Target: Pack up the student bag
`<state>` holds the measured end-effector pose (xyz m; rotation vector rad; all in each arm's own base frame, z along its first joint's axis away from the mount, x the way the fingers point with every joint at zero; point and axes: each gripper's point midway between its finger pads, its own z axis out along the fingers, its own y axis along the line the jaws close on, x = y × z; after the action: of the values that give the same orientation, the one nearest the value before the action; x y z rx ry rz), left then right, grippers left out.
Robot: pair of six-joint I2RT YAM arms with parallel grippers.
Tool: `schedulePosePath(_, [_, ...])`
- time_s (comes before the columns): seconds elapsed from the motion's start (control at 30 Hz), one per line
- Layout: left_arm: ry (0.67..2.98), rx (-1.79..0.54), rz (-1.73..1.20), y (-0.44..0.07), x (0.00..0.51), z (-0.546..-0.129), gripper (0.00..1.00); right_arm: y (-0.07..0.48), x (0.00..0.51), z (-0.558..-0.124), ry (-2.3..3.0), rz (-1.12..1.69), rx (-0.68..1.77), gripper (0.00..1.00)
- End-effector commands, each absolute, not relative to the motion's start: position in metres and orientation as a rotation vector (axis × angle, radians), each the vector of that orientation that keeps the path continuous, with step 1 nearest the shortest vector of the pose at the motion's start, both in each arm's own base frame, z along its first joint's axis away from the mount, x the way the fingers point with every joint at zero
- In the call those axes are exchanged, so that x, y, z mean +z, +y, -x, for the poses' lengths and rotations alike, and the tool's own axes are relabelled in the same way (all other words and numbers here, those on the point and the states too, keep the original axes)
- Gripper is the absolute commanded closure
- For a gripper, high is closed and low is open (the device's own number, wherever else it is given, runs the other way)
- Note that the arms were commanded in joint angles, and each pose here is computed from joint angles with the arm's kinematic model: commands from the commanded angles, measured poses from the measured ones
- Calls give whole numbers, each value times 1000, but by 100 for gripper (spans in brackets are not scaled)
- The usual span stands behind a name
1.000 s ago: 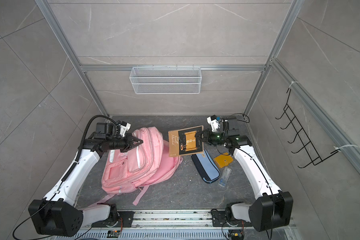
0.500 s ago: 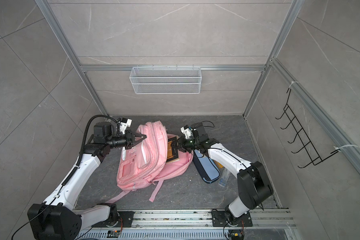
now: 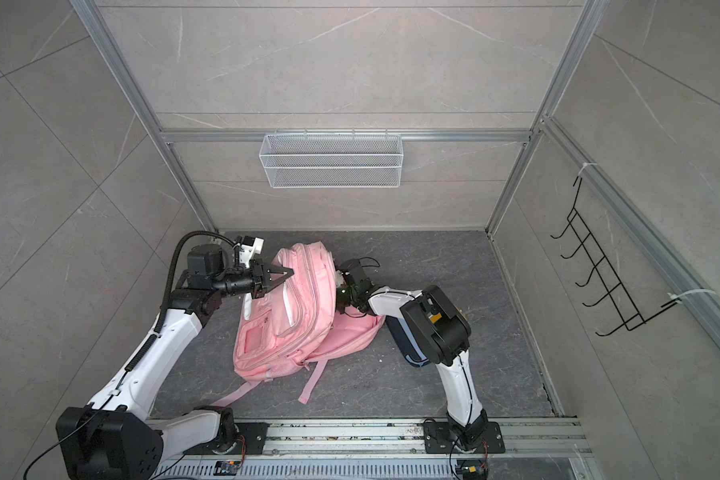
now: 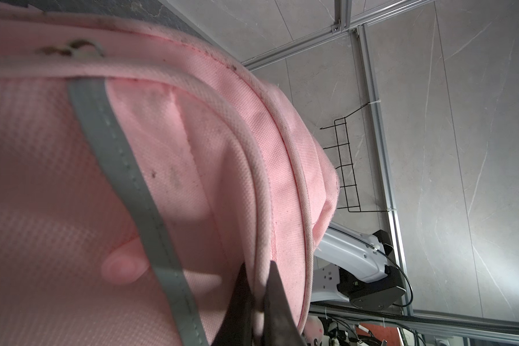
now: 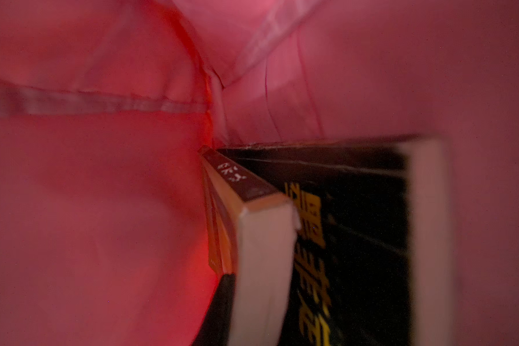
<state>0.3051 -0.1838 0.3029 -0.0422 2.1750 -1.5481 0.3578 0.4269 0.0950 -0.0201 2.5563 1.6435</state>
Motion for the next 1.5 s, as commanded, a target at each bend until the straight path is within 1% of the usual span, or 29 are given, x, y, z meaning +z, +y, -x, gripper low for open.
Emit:
schedulePosePath(0.0, [1935,-1577,-219,-191,367,-290,100,441,104,-361,2524,87,1657,100])
schedulePosePath(0.03, [1941,-1576,-208,-191,365,-291,100,439,102,-361,2526,83,1645,99])
schedulePosePath(0.17, [1967,-1569,-173,-190,354,-293,100,434,102,-362,2547,101,1579,85])
schedulePosePath(0.3, [1985,-1562,-150,-189,347,-297,100,430,110,-363,2567,159,1500,63])
schedulePosePath(0.37, [1992,-1554,-142,-189,345,-299,100,426,117,-364,2566,177,1458,50])
schedulePosePath(0.53, [2068,-1496,-81,-183,327,-309,100,410,142,-365,2557,230,1352,28])
schedulePosePath(0.6, [2112,-1477,-66,-182,317,-314,100,401,150,-364,2558,249,1301,21])
schedulePosePath(0.7, [2134,-1433,-35,-178,308,-322,100,385,156,-362,2578,238,1224,18])
schedulePosePath(0.9, [2143,-1382,6,-167,301,-336,100,335,162,-349,2646,159,1014,15])
schedulePosePath(1.03, [2195,-1311,-15,-164,292,-344,100,288,182,-340,2640,82,829,13])
schedulePosePath(1.1, [2239,-1222,-10,-158,281,-352,100,260,190,-341,2633,25,741,12])
schedulePosePath(1.2, [2270,-1173,20,-154,265,-368,100,226,208,-347,2597,-27,658,12])
schedulePosePath(1.3, [2301,-1141,58,-154,245,-384,100,217,231,-350,2550,28,622,11])
schedulePosePath(1.4, [2338,-1086,116,-151,224,-397,100,216,236,-348,2554,61,607,11])
schedulePosePath(1.43, [2348,-1073,132,-151,219,-400,98,216,233,-347,2563,53,608,11])
schedulePosePath(1.47, [2360,-1061,147,-150,214,-402,94,216,230,-345,2571,45,612,11])
